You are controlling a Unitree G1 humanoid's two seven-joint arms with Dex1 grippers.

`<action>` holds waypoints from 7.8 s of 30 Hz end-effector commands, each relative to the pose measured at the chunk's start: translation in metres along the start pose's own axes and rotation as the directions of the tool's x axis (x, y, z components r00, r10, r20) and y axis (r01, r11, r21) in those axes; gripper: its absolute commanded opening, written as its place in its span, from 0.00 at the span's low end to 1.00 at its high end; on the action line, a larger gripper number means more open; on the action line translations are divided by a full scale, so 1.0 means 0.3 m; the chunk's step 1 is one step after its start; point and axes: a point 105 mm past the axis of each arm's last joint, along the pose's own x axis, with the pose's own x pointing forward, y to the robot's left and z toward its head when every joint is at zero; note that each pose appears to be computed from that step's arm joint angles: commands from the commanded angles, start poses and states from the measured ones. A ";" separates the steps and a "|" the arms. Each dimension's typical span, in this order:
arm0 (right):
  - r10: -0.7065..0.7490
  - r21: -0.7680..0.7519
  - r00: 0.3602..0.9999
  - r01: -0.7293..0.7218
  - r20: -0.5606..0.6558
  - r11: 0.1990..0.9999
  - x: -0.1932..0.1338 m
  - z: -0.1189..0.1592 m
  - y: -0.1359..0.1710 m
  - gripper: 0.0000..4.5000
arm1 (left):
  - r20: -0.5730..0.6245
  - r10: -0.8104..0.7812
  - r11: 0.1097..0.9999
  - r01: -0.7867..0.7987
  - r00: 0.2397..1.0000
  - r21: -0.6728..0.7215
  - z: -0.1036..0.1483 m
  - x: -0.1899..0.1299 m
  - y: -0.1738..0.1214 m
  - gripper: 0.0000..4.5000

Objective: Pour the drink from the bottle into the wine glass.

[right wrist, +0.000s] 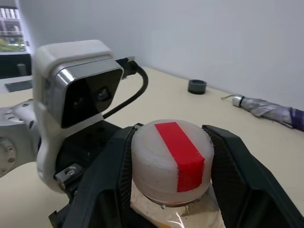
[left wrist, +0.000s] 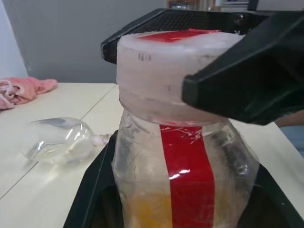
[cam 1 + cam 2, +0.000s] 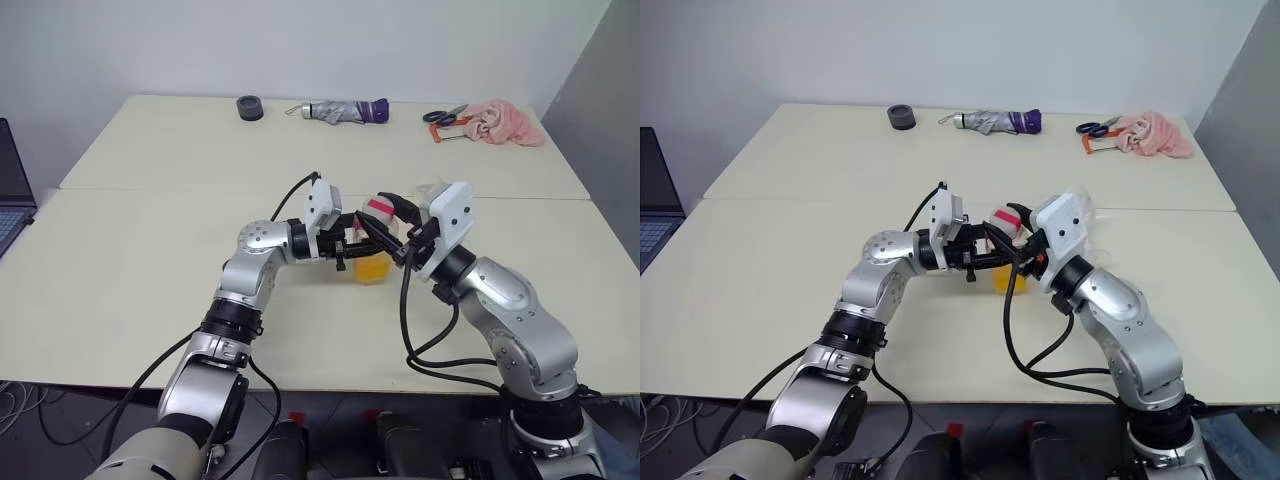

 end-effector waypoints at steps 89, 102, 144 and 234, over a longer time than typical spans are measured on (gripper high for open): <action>0.238 -0.051 0.969 -0.242 -0.066 0.969 -0.105 0.102 -0.048 1.00 | -0.023 -0.125 0.990 0.127 0.992 0.065 0.093 -0.035 -0.021 0.40; 0.080 -0.160 0.996 -0.085 -0.040 0.983 0.003 0.097 0.024 1.00 | -0.045 -0.141 0.988 0.143 0.989 0.052 0.073 -0.027 0.003 0.40; 0.026 -0.107 0.997 -0.034 -0.071 0.994 -0.076 0.097 -0.050 1.00 | -0.074 -0.113 0.989 0.119 0.991 0.084 0.052 -0.052 0.016 0.40; -0.008 -0.146 0.997 -0.004 -0.081 0.989 -0.049 0.072 -0.040 1.00 | -0.085 -0.107 0.989 0.115 0.991 0.094 0.047 -0.056 0.021 0.40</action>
